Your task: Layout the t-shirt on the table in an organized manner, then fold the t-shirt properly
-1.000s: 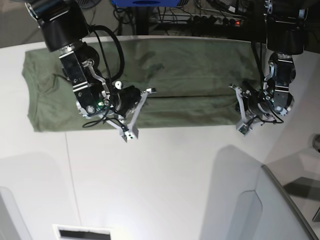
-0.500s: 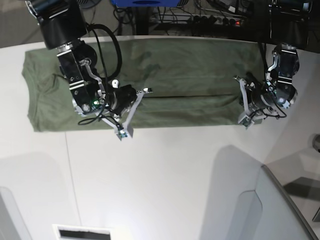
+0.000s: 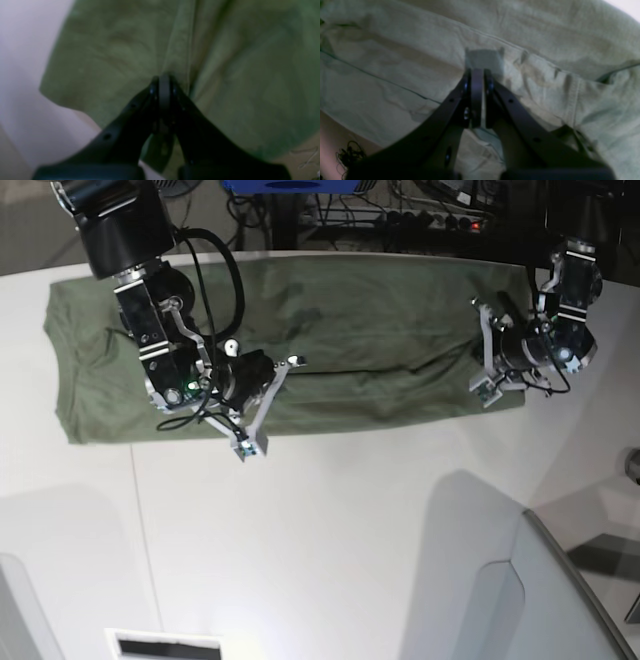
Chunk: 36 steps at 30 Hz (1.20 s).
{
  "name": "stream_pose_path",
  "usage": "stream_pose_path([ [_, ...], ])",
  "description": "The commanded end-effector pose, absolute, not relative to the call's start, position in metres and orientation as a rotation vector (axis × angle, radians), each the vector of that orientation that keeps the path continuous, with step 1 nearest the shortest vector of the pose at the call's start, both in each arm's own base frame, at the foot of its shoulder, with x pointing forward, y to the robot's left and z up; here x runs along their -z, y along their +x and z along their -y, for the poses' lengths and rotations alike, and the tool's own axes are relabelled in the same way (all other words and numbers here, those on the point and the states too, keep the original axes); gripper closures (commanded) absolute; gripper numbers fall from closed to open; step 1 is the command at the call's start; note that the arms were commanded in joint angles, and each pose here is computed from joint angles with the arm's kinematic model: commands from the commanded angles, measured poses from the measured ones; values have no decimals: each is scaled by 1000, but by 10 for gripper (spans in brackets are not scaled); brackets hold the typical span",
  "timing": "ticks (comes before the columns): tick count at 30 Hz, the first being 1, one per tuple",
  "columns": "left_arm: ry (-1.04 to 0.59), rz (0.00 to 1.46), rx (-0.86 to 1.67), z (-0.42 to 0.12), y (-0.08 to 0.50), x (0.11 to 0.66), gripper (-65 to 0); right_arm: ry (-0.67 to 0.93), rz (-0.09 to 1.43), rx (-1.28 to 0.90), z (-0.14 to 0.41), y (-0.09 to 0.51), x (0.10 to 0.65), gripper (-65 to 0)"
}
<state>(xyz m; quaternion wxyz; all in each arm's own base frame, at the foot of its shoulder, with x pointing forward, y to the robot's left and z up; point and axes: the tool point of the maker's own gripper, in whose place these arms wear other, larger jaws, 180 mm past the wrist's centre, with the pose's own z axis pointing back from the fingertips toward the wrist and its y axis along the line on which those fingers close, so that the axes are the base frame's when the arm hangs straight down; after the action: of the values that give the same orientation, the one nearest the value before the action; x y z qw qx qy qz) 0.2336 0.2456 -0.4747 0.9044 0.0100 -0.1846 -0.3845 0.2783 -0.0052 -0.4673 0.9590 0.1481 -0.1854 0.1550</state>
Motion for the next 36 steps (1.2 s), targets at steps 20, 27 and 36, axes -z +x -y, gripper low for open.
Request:
stream_pose_path([
  [20, 167, 522, 655, -299, 300, 446, 0, 317, 423, -315, 0, 291, 456, -15],
  [27, 132, 456, 639, -298, 302, 470, 0, 316, 423, -316, 0, 292, 455, -15],
  [36, 126, 560, 549, -294, 343, 466, 0, 320, 420, -329, -3, 290, 455, -15],
])
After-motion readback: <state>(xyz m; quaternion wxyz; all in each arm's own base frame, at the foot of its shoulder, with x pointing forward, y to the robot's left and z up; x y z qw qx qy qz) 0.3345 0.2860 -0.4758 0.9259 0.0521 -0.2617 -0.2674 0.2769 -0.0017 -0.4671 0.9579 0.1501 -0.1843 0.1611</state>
